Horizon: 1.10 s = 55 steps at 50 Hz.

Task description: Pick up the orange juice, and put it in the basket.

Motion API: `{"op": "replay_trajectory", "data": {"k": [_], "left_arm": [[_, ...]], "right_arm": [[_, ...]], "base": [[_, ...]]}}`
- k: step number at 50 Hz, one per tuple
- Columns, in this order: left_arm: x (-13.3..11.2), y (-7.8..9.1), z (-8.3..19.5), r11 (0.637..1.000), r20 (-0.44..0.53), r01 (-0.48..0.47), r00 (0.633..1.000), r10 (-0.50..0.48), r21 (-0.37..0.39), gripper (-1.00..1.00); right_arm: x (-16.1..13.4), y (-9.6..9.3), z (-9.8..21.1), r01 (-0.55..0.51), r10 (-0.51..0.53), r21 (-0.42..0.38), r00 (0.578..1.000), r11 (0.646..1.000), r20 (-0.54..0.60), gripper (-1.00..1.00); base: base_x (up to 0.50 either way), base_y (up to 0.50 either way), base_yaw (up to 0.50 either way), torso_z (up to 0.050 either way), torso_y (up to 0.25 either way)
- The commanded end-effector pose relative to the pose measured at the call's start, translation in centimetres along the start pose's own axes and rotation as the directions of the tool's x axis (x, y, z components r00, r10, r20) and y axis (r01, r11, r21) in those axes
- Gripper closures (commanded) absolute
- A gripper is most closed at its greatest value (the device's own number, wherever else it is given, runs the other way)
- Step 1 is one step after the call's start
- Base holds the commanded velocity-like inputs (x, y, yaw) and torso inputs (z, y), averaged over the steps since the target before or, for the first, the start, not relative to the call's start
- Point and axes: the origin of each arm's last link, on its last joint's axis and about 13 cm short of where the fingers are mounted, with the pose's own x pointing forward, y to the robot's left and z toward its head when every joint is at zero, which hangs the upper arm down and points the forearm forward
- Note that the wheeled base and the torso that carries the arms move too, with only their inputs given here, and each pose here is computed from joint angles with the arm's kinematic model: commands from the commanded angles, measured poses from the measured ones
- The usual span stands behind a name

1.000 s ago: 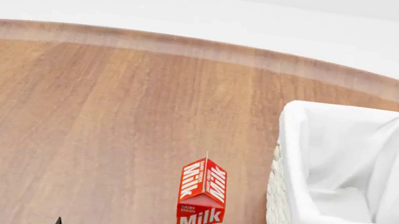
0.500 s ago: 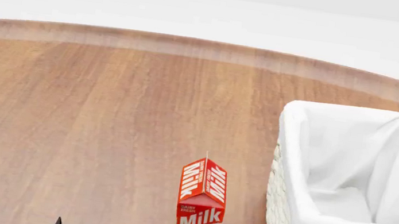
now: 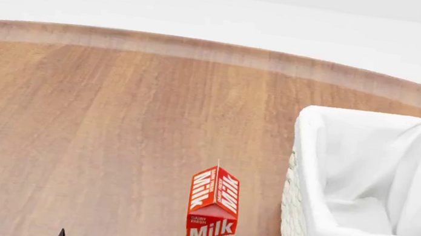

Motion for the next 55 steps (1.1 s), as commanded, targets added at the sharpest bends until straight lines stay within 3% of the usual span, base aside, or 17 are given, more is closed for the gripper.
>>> {"op": "replay_trajectory", "data": {"k": [1, 55], "left_arm": [[0.0, 0.0, 0.0, 1.0, 0.0, 0.0, 1.0, 0.0, 0.0, -1.0], [0.0, 0.0, 0.0, 1.0, 0.0, 0.0, 1.0, 0.0, 0.0, -1.0]], "right_arm": [[0.4, -0.2, 2.5, 0.004, 0.0, -0.051, 0.997, 0.999, 0.08, 1.0], [2.0, -2.4, 11.1, 0.137, -0.108, -0.093, 0.958, 0.986, 0.267, 1.0]], "base": [[0.0, 0.0, 0.0, 0.0, 0.0], [0.0, 0.0, 0.0, 0.0, 0.001]]}}
